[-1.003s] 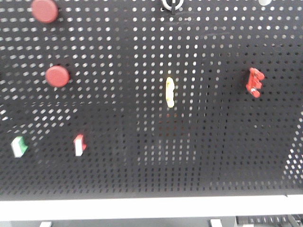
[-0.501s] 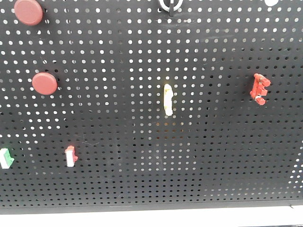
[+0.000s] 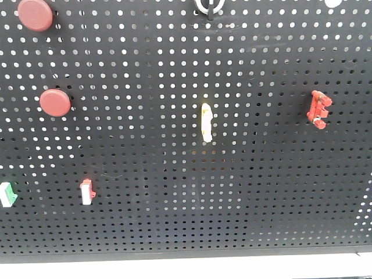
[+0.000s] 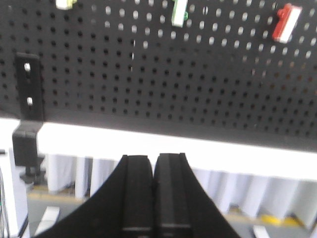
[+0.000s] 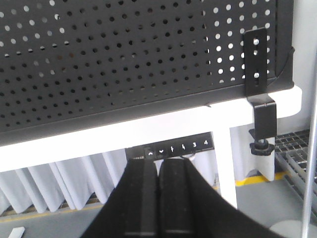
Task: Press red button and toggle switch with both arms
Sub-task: 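Raise the left gripper toward the upper red push button, then press the red push button with the closed left gripper tips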
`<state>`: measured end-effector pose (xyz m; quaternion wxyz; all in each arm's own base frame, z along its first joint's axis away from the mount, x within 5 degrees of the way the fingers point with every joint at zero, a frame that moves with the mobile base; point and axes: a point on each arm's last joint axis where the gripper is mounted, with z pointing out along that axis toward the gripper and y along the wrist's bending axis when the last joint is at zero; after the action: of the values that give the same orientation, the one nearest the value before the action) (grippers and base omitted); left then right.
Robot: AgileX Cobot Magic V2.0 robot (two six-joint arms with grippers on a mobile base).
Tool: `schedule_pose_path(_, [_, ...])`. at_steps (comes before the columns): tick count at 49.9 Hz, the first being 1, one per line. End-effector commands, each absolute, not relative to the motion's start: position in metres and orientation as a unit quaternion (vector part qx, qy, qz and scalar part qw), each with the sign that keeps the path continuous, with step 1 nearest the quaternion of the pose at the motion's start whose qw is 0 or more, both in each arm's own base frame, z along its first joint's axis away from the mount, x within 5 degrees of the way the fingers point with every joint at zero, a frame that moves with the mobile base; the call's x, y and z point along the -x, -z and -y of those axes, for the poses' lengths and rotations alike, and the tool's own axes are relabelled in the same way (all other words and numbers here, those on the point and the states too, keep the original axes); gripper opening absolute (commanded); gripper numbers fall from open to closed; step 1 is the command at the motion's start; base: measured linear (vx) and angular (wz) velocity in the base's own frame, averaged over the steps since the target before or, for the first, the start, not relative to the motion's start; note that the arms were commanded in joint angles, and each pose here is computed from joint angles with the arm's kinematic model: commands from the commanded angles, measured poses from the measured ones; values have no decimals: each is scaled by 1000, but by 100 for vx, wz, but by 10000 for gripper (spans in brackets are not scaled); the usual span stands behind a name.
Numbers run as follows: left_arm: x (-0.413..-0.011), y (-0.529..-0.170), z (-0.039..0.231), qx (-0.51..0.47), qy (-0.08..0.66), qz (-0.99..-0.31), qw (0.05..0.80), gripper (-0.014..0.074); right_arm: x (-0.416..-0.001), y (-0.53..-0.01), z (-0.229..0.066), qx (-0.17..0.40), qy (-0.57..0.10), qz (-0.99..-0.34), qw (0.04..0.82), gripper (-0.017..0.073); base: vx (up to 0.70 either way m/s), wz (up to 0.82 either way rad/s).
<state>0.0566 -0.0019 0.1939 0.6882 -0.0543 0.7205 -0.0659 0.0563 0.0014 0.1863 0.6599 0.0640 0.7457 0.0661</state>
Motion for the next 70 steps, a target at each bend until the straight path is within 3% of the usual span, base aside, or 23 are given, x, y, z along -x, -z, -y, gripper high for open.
schedule_pose_path(1, [-56,-202,-2,67,65,-651,753,2,-56,-196,0,-57,-59,-699,710,0,0,0])
schedule_pose_path(12, [-47,-230,-7,82,58,-529,843,2,-54,-214,1,-64,-67,-623,776,0,0,0])
schedule_pose_path(22, [-39,-258,-7,79,59,-486,868,2,-45,-257,2,-84,-102,-543,829,0,0,0])
schedule_pose_path(33, [-24,-331,-4,49,50,-452,889,2,-37,-345,-1,-21,-49,-490,870,0,0,0])
schedule_pose_path(45, [-30,-434,2,-34,-44,-438,897,2,-62,-427,-6,51,25,-473,879,0,0,0])
schedule_pose_path(54, [-67,-479,2,-38,-50,-461,885,2,-105,-452,-7,53,19,-501,864,0,0,0])
schedule_pose_path(64, [-133,-478,2,-41,-47,-529,846,2,-148,-448,-7,56,14,-537,842,0,0,0])
schedule_pose_path(70, [-154,-481,9,-52,-24,-520,852,2,-155,-447,-8,59,10,-533,844,0,0,0])
